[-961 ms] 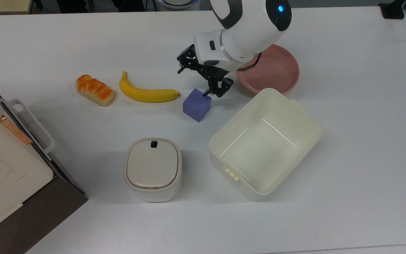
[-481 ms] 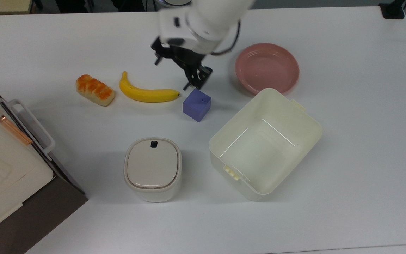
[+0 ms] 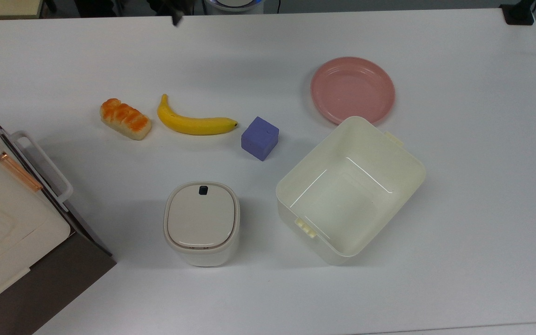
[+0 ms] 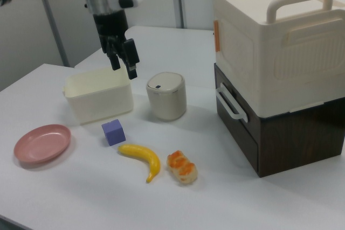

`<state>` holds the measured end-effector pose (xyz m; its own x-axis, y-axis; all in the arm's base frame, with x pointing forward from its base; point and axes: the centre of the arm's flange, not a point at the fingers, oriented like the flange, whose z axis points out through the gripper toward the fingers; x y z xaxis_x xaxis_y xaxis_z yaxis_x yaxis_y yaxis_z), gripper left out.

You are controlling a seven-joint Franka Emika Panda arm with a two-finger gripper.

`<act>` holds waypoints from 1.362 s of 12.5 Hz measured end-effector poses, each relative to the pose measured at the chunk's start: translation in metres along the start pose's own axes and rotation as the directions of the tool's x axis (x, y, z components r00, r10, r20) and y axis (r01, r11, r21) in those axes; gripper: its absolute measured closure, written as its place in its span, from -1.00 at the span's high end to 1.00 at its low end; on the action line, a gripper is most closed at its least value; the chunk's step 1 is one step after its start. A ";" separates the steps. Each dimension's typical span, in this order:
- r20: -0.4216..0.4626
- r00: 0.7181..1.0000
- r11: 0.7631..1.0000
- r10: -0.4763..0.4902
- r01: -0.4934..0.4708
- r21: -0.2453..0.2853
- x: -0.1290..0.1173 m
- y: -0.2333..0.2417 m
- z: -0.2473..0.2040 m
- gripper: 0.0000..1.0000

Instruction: Put the cube on the table

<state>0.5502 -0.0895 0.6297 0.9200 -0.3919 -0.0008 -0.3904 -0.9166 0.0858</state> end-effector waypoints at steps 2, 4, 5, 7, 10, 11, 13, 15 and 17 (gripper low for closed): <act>-0.009 1.000 0.999 -0.028 0.028 0.036 -0.007 0.038 -0.017 1.00; -0.017 1.000 0.997 -0.009 0.010 0.077 -0.009 0.062 -0.024 1.00; -0.018 1.000 0.996 -0.005 0.007 0.087 -0.009 0.067 -0.025 1.00; -0.017 1.000 0.995 -0.019 0.020 0.094 -0.009 0.061 -0.024 1.00; -0.014 1.000 0.995 -0.008 0.010 0.098 -0.008 0.068 -0.023 1.00; -0.014 1.000 0.995 -0.016 0.017 0.097 -0.008 0.069 -0.023 1.00; -0.031 0.996 0.989 -0.085 0.088 0.118 -0.008 0.072 -0.027 1.00; -0.055 0.992 0.980 -0.117 0.125 0.154 -0.009 0.070 -0.039 1.00; -0.073 0.987 0.976 -0.141 0.151 0.157 -0.009 0.032 -0.036 1.00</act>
<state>0.5310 -0.1130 0.6685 0.9659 -0.2518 0.0603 -0.2473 -0.9662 -0.0729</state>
